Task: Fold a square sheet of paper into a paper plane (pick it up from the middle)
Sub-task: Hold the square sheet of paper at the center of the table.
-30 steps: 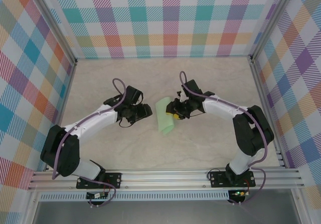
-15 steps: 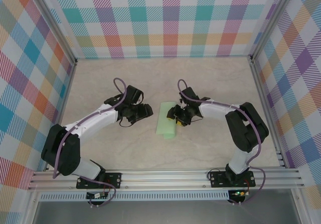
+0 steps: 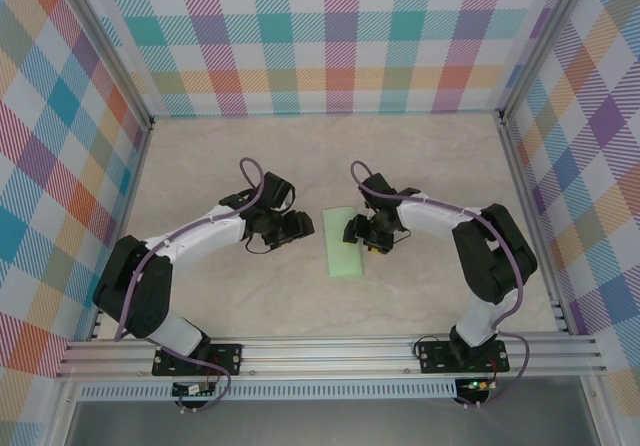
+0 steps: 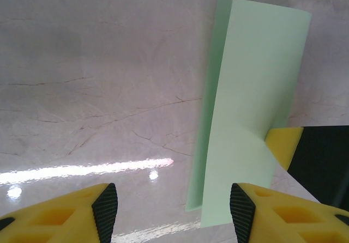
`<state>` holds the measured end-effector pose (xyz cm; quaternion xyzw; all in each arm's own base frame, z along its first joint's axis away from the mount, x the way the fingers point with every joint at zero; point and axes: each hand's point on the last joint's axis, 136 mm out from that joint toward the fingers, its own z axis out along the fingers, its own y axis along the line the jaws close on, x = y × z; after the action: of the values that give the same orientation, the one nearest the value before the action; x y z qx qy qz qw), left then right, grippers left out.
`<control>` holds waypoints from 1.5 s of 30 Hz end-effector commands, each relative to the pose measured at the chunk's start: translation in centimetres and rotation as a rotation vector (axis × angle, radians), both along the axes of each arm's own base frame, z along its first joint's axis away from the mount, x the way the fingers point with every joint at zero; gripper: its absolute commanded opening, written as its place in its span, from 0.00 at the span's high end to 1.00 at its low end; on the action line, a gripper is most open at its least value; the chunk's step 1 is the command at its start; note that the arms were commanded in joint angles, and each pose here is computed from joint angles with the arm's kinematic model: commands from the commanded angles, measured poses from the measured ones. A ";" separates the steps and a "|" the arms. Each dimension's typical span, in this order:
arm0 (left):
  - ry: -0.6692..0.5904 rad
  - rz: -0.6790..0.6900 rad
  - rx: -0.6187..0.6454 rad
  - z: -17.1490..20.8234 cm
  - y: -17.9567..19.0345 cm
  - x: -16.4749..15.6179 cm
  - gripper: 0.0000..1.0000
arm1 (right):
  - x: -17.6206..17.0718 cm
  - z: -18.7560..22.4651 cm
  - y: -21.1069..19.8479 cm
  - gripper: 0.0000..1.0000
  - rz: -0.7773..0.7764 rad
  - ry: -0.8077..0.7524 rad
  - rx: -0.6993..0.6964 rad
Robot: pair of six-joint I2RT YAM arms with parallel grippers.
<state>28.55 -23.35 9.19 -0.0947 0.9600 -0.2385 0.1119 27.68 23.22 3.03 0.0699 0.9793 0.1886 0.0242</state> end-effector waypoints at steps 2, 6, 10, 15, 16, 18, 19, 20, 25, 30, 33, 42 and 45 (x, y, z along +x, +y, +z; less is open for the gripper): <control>-0.033 -0.043 -0.025 1.0 -2.1 0.4 0.41 | 0.3 0.1 -1.0 0.36 0.004 0.005 -0.067; -0.034 -0.045 -0.015 1.0 -2.5 0.5 0.41 | 0.6 -0.2 -0.6 0.34 -0.011 0.015 -0.059; -0.026 -0.041 -0.005 0.7 -2.5 0.5 0.41 | 0.4 -0.8 -0.4 0.33 0.004 0.036 -0.057; -0.028 -0.035 0.005 0.6 -2.3 0.5 0.41 | 0.1 -1.3 -0.4 0.32 0.042 0.054 -0.064; -0.031 -0.035 0.004 0.7 -2.3 0.6 0.41 | 0.2 -1.2 -0.4 0.32 0.045 0.051 -0.067; -0.030 -0.035 0.009 0.6 -2.2 0.5 0.41 | 0.1 -1.1 -0.3 0.31 0.050 0.054 -0.059; -0.030 -0.035 0.008 0.6 -2.2 0.5 0.41 | 0.1 -1.1 0.0 0.31 0.060 0.055 -0.048; -0.030 -0.033 0.009 0.6 -2.2 0.6 0.41 | 0.1 -1.1 0.1 0.30 0.065 0.056 -0.042; -0.031 -0.037 0.002 0.6 -2.4 0.7 0.41 | -0.1 -1.5 -0.2 0.30 0.088 0.076 -0.067; -0.033 -0.037 0.007 0.6 -2.4 0.8 0.41 | -0.4 -1.9 -0.4 0.31 0.110 0.094 -0.084; -0.030 -0.038 0.005 0.5 -2.5 0.9 0.41 | -0.6 -2.2 -0.4 0.32 0.124 0.107 -0.092; -0.032 -0.039 0.001 0.5 -2.7 1.0 0.41 | -0.5 -3.1 -0.7 0.31 0.097 0.141 -0.121; -0.028 -0.040 0.003 0.4 -2.6 0.9 0.41 | -0.5 -3.4 -0.7 0.32 0.091 0.154 -0.128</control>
<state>29.00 -25.23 9.05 -0.0783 0.9619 -0.2363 0.1126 28.18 23.09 2.03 0.0334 0.9888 0.1434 -0.0233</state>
